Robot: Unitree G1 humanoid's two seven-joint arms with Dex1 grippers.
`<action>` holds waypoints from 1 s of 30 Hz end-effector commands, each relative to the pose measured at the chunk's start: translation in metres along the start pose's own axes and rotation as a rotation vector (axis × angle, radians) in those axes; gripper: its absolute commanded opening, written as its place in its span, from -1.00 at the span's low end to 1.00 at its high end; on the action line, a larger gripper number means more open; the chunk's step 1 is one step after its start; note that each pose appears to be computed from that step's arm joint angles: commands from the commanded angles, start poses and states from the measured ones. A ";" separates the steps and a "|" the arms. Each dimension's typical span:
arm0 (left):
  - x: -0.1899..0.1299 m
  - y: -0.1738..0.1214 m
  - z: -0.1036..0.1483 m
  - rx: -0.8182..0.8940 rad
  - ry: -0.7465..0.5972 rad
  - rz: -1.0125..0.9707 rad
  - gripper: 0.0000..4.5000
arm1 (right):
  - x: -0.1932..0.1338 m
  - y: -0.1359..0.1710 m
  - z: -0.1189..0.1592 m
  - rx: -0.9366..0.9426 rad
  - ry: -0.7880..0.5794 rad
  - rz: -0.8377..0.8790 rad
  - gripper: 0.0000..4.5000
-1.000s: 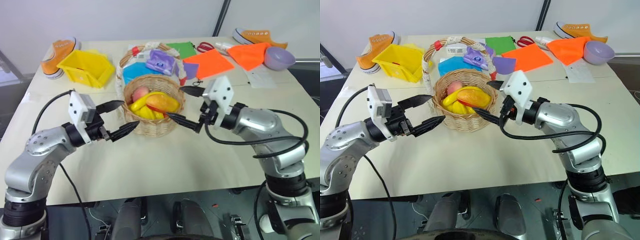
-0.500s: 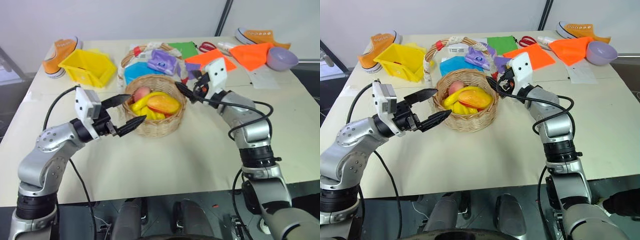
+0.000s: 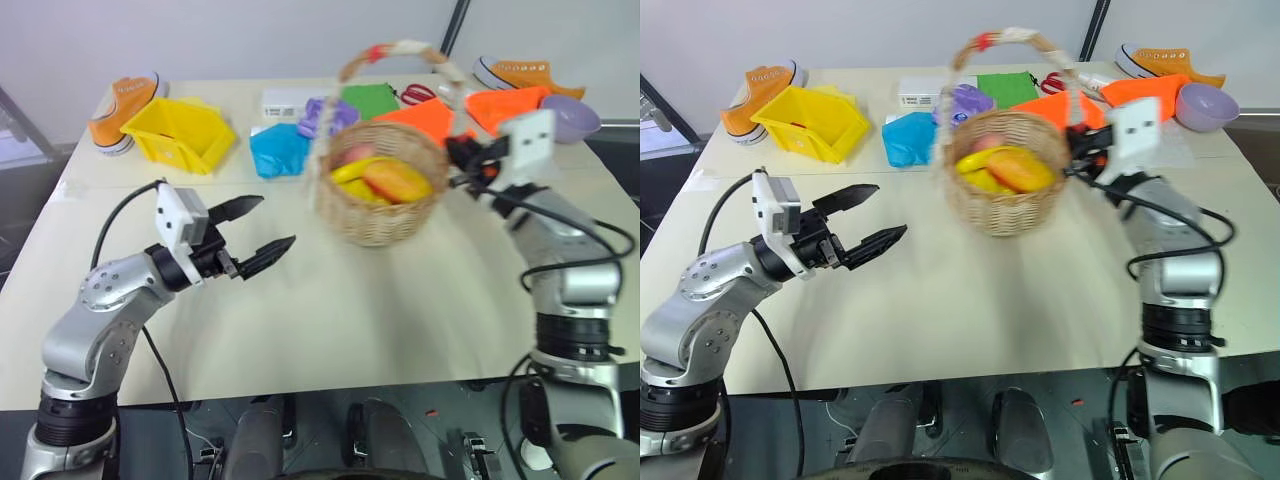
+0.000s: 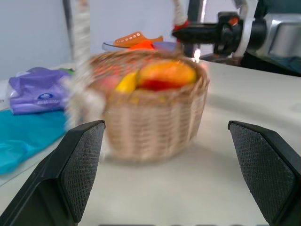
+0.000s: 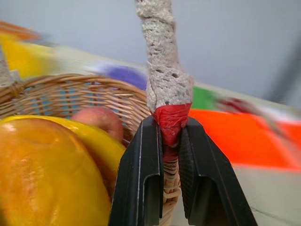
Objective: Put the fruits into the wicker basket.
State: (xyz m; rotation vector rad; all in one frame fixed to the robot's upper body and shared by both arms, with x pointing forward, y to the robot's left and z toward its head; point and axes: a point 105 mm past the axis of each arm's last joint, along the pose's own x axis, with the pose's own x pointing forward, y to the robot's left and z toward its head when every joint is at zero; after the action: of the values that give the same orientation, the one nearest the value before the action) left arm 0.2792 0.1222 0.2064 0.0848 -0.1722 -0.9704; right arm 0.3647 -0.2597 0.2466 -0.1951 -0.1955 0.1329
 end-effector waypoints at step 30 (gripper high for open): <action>-0.058 0.073 -0.075 -0.006 0.207 0.403 1.00 | -0.119 0.007 -0.055 -0.006 0.123 0.167 0.24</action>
State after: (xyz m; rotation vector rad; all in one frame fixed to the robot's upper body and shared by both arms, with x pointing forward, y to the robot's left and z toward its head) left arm 0.3203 0.1919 0.1383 0.1103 0.0174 -0.6283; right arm 0.2596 -0.3161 0.1677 -0.2165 -0.0213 0.1233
